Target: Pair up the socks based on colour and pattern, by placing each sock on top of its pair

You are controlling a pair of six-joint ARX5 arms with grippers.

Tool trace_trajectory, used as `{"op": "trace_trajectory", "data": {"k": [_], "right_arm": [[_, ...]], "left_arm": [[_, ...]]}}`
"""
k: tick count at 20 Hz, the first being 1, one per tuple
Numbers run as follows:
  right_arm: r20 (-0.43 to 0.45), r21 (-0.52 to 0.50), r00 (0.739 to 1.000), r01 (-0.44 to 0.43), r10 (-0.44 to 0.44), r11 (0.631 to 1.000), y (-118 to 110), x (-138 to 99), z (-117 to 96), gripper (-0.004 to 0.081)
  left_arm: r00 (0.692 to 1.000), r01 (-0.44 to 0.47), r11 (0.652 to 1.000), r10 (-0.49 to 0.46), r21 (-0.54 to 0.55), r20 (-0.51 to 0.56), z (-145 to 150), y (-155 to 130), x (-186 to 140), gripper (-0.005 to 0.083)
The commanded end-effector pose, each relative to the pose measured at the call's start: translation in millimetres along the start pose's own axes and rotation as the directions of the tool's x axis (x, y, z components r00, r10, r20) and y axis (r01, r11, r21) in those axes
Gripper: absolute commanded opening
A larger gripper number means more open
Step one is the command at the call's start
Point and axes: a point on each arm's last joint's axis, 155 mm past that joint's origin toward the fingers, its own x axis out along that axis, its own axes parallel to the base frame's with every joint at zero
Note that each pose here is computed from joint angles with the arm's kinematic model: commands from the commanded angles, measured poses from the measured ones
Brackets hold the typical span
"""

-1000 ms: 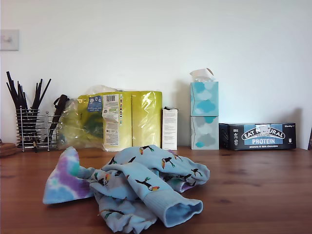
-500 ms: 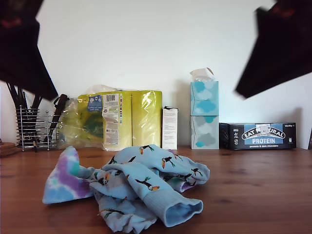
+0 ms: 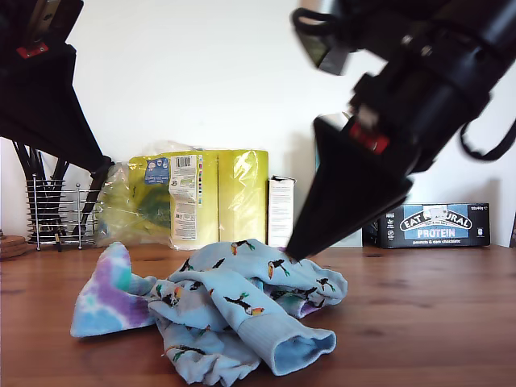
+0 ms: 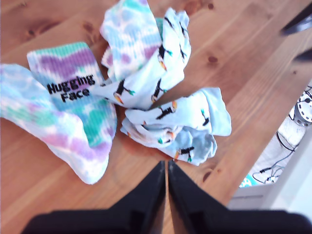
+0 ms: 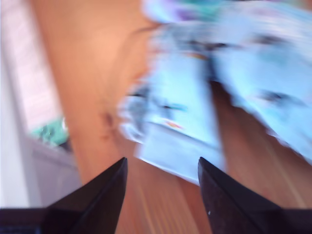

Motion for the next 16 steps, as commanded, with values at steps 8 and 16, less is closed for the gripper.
{"op": "trace_trajectory", "data": {"k": [8, 16], "right_arm": [[-0.085, -0.051, 0.995, 0.05, -0.054, 0.997, -13.7, 46.3, -17.9, 0.0485], [-0.108, -0.028, 0.99, 0.089, -0.092, 0.996, -25.2, 54.1, -18.3, 0.0006]], "left_arm": [[1.0, 0.006, 1.0, -0.006, 0.001, -0.012, -6.1, -0.6, 2.9, -0.0024], [1.0, 0.006, 1.0, -0.006, 0.001, -0.012, -6.0, -0.6, 2.9, -0.0024]]}}
